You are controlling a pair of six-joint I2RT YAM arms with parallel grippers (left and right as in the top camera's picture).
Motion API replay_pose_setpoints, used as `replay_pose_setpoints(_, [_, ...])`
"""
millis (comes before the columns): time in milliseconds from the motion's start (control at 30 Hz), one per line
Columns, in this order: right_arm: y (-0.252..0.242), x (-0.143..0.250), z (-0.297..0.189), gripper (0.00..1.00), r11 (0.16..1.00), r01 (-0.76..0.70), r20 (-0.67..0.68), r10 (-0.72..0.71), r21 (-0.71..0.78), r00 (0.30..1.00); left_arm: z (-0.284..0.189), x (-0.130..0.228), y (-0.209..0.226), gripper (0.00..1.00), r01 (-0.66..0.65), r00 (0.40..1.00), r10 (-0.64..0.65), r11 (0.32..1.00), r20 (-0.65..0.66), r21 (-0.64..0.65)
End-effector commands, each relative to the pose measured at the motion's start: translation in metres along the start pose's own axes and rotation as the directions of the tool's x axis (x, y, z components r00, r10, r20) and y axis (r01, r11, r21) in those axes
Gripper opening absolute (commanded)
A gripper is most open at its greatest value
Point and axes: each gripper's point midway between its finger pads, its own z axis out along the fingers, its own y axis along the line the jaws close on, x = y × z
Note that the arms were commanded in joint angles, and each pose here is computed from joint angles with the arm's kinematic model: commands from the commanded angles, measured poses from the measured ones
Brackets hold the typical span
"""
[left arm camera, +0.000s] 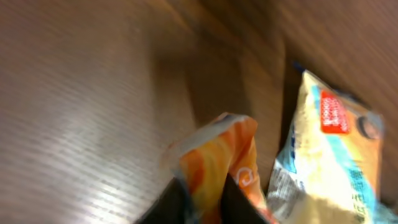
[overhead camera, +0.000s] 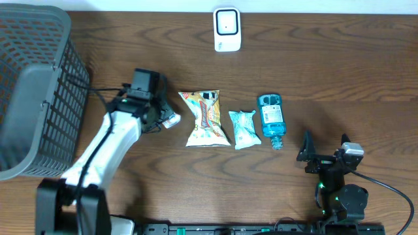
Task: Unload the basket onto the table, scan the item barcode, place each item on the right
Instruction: 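Place the orange box left of the snack bag and retract left arm, then move the right gripper over the pale green pouch and grasp it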
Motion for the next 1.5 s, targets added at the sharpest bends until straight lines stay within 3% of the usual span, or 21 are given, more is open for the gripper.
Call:
replay_pose_setpoints(0, [0.002,0.001,0.0,0.99,1.0,0.008,-0.002,-0.008,-0.009,1.0,0.008,0.003,0.002,0.69,0.013,1.0,-0.013,1.0,-0.01,-0.018])
replay_pose_setpoints(33, [0.002,0.001,0.0,0.99,1.0,0.008,-0.002,-0.008,-0.009,1.0,0.007,0.003,0.001,0.9,0.013,1.0,-0.013,1.0,-0.009,-0.017])
replay_pose_setpoints(133, [0.002,0.001,0.0,0.99,1.0,0.008,-0.002,-0.008,-0.009,1.0,-0.009,-0.004,-0.006,0.91,0.012,1.0,-0.013,1.0,0.013,0.006])
replay_pose_setpoints(233, [0.002,0.001,0.0,0.99,1.0,0.008,-0.002,-0.008,-0.009,1.0,-0.047,-0.022,-0.024,0.99,-0.001,0.997,-0.004,0.998,0.077,0.067])
replay_pose_setpoints(333, [0.002,0.001,0.0,0.99,1.0,0.008,-0.002,-0.008,-0.009,1.0,-0.118,-0.054,-0.057,0.99,-0.084,0.97,0.034,0.976,0.242,0.2])
replay_pose_setpoints(400, [0.002,0.001,0.0,0.99,1.0,0.008,-0.002,-0.008,-0.009,1.0,-0.177,-0.078,-0.079,0.98,-0.17,0.916,0.044,0.943,0.399,0.286])
replay_pose_setpoints(533, [0.002,0.001,0.0,0.99,1.0,0.008,-0.002,-0.008,-0.009,1.0,-0.313,-0.124,-0.1,0.98,-0.357,0.647,-0.01,0.88,0.762,0.315])
replay_pose_setpoints(633, [0.002,0.001,0.0,0.99,1.0,0.008,-0.002,-0.008,-0.009,1.0,-0.391,-0.139,-0.089,0.98,-0.398,0.408,-0.08,0.881,0.909,0.256])
replay_pose_setpoints(700, [0.002,0.001,0.0,0.99,1.0,0.008,-0.002,-0.008,-0.009,1.0,-0.421,-0.139,-0.072,0.98,-0.382,0.297,-0.064,0.906,0.953,0.181])
replay_pose_setpoints(767, [0.002,0.001,0.0,0.99,1.0,0.008,-0.002,-0.008,-0.009,1.0,-0.433,-0.134,-0.055,0.98,-0.357,0.241,0.008,0.931,0.971,0.081])
replay_pose_setpoints(867, [0.002,0.001,0.0,0.99,1.0,0.008,-0.002,-0.008,-0.009,1.0,-0.432,-0.122,-0.036,0.98,-0.36,0.228,0.163,0.93,0.96,-0.072])
replay_pose_setpoints(933, [0.002,0.001,0.0,0.99,1.0,0.008,-0.002,-0.008,-0.009,1.0,-0.435,-0.114,-0.028,0.98,-0.366,0.22,0.186,0.926,0.958,-0.096])
replay_pose_setpoints(1067, [0.002,0.001,0.0,0.99,1.0,0.008,-0.002,-0.008,-0.009,1.0,-0.453,-0.091,-0.012,0.98,-0.376,0.221,0.119,0.926,0.968,-0.029])
replay_pose_setpoints(1367, [0.003,-0.005,0.0,0.99,1.0,0.005,0.023,-0.004,-0.012,1.0,-0.473,-0.026,0.007,0.98,-0.522,0.219,-0.032,0.84,0.975,0.145])
replay_pose_setpoints(1467, [0.028,-0.003,-0.002,0.99,0.977,-0.149,-0.018,0.148,-0.153,0.989,-0.474,-0.007,0.02,0.98,-0.536,0.224,-0.094,0.82,0.97,0.204])
